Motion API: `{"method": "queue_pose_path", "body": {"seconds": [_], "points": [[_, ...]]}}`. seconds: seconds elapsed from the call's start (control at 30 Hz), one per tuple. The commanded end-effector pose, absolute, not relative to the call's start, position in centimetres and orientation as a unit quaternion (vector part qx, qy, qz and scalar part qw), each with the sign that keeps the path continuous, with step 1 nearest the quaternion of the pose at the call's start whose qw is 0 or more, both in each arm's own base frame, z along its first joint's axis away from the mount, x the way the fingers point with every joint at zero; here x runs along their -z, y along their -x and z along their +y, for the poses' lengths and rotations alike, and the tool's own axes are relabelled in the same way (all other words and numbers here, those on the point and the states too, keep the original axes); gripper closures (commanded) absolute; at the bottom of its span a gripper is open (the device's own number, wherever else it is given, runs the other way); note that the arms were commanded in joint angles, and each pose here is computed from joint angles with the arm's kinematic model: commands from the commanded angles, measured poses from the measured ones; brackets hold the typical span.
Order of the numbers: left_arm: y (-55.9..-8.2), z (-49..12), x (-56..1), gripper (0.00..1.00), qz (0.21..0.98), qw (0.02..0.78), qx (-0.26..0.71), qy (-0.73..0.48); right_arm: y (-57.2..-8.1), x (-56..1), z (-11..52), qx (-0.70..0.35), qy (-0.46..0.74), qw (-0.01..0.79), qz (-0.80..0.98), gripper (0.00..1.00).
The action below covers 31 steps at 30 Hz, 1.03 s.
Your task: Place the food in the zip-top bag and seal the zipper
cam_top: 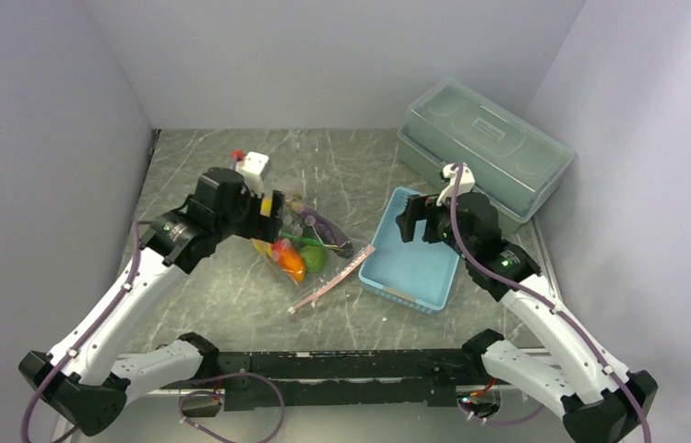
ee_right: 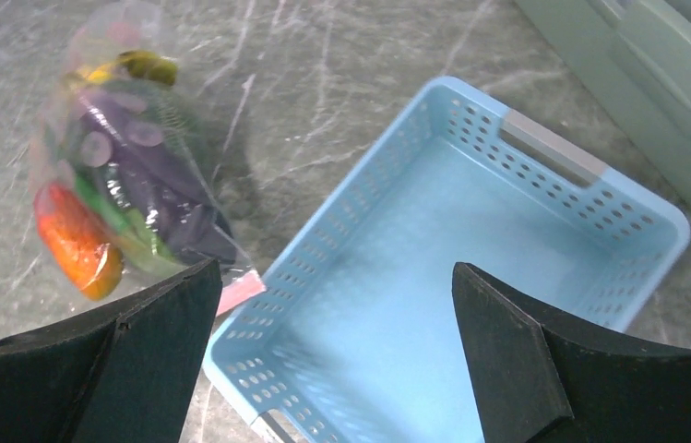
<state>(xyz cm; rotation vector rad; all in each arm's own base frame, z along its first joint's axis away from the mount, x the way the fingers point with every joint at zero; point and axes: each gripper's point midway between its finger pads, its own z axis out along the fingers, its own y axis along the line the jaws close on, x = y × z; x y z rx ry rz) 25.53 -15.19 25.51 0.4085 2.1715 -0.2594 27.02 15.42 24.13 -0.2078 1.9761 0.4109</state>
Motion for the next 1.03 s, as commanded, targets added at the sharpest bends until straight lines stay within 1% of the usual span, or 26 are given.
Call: {"method": "queue_pose_path", "body": {"seconds": [0.0, 0.1, 0.27, 0.37, 0.8, 1.0], "points": [[-26.1, -13.5, -26.2, 0.00, 0.874, 0.453, 0.135, -0.111, -27.4, -24.6, 13.3, -0.198, 0.026, 0.537, 0.819, 0.00], [-26.7, -11.7, -26.5, 0.00, 0.872, 0.469, 0.121, -0.072, -27.6, -24.6, 11.1, -0.186, -0.018, 0.556, 0.810, 0.00], [-26.8, -10.1, -27.3, 0.00, 0.855, 0.504, 0.115, -0.039, -27.0, -25.2, 10.3, -0.185, -0.013, 0.590, 0.786, 0.00], [-26.2, -9.7, -28.3, 0.00, 0.839, 0.530, 0.119, -0.041, -26.8, -25.6, 9.9, -0.180, -0.009, 0.607, 0.774, 0.00], [-23.9, -8.1, -30.0, 0.00, 0.794, 0.595, 0.120, -0.038, -25.3, -27.8, 9.7, -0.201, 0.005, 0.663, 0.722, 0.00], [-23.4, -8.4, -30.2, 0.00, 0.786, 0.602, 0.134, -0.048, -24.8, -28.2, 9.6, -0.205, 0.005, 0.672, 0.712, 0.00]]}}
